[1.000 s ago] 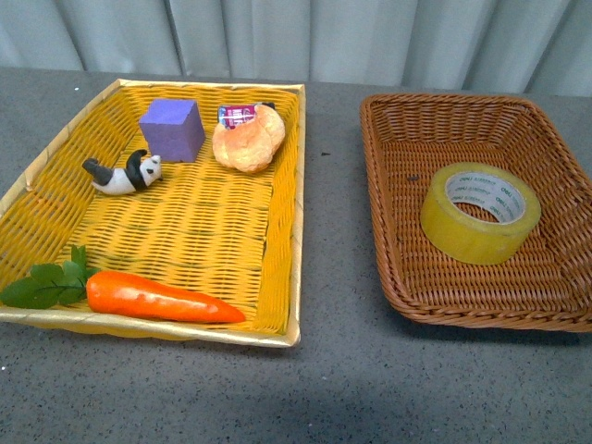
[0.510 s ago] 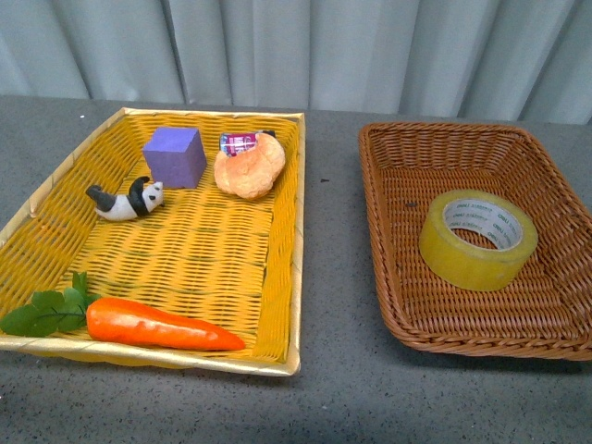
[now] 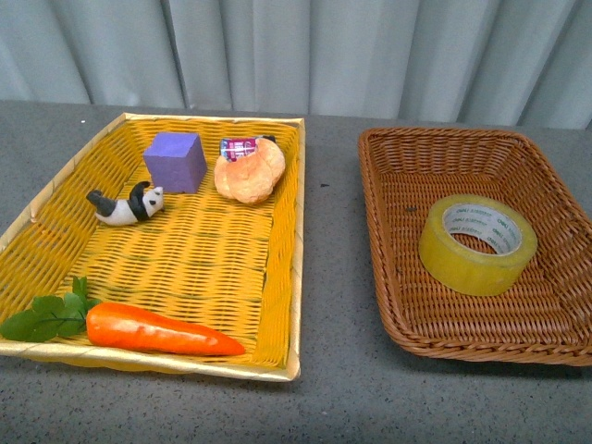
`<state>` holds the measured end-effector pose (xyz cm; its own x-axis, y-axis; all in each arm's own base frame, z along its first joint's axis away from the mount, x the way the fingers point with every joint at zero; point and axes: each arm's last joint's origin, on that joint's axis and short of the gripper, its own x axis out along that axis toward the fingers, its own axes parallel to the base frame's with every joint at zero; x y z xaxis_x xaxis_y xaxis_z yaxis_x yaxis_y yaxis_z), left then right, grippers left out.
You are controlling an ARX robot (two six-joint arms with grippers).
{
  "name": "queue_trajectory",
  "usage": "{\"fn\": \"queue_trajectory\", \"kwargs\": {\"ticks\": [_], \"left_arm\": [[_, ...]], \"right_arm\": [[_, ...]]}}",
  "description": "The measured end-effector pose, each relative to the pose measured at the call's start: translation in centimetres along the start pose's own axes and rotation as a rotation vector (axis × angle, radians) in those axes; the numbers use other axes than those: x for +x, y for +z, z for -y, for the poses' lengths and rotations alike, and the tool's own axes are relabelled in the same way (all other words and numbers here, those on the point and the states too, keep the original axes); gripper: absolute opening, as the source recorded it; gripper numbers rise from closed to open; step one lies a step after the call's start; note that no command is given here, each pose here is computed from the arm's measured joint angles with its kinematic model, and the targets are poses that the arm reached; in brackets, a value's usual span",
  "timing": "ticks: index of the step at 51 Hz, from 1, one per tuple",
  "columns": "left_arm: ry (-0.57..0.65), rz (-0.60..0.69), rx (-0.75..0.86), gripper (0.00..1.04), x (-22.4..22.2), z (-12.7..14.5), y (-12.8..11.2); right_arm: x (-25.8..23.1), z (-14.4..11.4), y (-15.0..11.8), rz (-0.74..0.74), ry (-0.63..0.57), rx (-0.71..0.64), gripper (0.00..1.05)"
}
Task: Move tape to another basket
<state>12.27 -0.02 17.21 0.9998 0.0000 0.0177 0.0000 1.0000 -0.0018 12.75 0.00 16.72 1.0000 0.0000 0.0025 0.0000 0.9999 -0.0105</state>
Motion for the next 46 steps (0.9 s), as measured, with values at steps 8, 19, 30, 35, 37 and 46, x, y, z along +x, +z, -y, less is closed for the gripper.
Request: {"fn": "queue_trajectory", "kwargs": {"ticks": [8, 19, 30, 35, 37, 46], "left_arm": [[0.0, 0.002, 0.0, 0.04, -0.6, 0.0, 0.1], [0.0, 0.004, 0.0, 0.04, -1.0, 0.0, 0.1], [0.0, 0.003, 0.0, 0.04, -1.4, 0.0, 0.0], [0.001, -0.008, 0.0, 0.04, -1.8, 0.0, -0.1], [-0.003, -0.031, 0.0, 0.04, -2.1, 0.0, -0.4], [-0.002, -0.005, 0.0, 0.04, -2.6, 0.0, -0.3]], "right_arm": [[-0.7, 0.0, 0.1, 0.004, 0.0, 0.0, 0.01], [-1.1, 0.0, 0.1, 0.006, 0.0, 0.0, 0.01], [-1.6, 0.0, 0.1, 0.006, 0.0, 0.0, 0.01], [-1.8, 0.0, 0.1, 0.006, 0.0, 0.0, 0.01], [-1.8, 0.0, 0.1, 0.008, 0.0, 0.0, 0.01], [-2.8, 0.0, -0.3, -0.016, 0.001, 0.0, 0.01]]}}
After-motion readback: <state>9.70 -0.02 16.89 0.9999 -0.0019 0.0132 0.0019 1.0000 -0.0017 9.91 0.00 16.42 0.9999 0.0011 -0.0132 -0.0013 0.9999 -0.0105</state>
